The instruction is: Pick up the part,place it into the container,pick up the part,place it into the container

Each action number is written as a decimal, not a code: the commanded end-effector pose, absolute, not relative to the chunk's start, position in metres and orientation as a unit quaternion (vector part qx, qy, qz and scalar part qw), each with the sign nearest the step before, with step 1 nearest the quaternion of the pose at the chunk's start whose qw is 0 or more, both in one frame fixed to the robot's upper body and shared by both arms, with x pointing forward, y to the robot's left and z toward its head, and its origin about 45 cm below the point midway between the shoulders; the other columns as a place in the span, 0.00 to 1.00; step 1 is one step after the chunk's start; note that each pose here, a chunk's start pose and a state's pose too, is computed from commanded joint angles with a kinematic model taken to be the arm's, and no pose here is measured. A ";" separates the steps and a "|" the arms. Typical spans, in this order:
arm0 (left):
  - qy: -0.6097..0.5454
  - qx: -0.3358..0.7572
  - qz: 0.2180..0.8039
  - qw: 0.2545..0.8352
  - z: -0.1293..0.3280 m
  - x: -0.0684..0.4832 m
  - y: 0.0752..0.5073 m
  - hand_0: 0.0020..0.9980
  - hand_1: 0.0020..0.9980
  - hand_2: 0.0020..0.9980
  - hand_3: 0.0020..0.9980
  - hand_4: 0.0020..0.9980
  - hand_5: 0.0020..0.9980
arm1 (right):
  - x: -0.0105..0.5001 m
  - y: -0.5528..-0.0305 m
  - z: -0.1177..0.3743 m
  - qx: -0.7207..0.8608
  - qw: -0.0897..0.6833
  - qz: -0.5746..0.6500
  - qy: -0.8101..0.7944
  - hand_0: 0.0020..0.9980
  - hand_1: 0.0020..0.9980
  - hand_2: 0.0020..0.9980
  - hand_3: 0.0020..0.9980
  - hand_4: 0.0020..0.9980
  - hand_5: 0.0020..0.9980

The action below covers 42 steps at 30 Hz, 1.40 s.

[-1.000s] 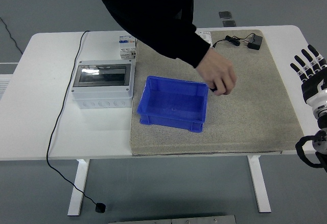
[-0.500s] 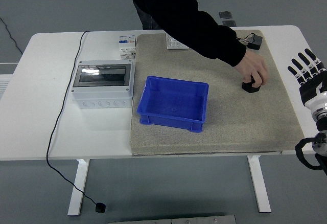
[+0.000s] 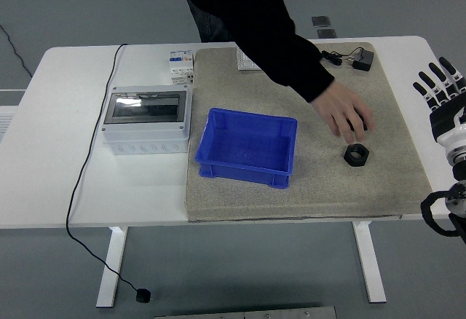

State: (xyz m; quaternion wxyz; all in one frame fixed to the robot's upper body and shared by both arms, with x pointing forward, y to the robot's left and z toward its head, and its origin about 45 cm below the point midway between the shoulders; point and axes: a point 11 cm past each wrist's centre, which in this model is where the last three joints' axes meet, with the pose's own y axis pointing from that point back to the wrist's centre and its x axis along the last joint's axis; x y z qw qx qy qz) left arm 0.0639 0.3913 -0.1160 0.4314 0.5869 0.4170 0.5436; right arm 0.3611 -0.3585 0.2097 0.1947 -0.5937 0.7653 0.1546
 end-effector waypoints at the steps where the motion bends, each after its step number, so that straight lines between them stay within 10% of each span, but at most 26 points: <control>1: 0.417 0.587 0.544 0.432 -0.116 0.064 0.391 0.73 0.59 0.75 0.60 0.59 0.58 | 0.361 -0.359 0.209 -0.592 0.197 0.157 0.766 0.80 0.90 0.94 0.95 1.00 0.99; 13: 0.415 0.574 0.556 0.435 -0.118 0.064 0.386 0.73 0.59 0.75 0.60 0.59 0.58 | 0.363 -0.358 0.216 -0.582 0.227 0.164 0.764 0.76 0.81 0.84 0.86 1.00 1.00; 14: 0.412 0.571 0.560 0.436 -0.118 0.065 0.386 0.72 0.57 0.73 0.58 0.59 0.56 | 0.364 -0.358 0.219 -0.584 0.228 0.160 0.762 0.74 0.73 0.68 0.83 1.00 1.00; 42: 0.392 0.566 0.583 0.430 -0.116 0.067 0.393 0.72 0.58 0.72 0.56 0.58 0.54 | 0.358 -0.374 0.214 -0.559 0.248 0.171 0.773 0.73 0.74 0.77 0.76 1.00 1.00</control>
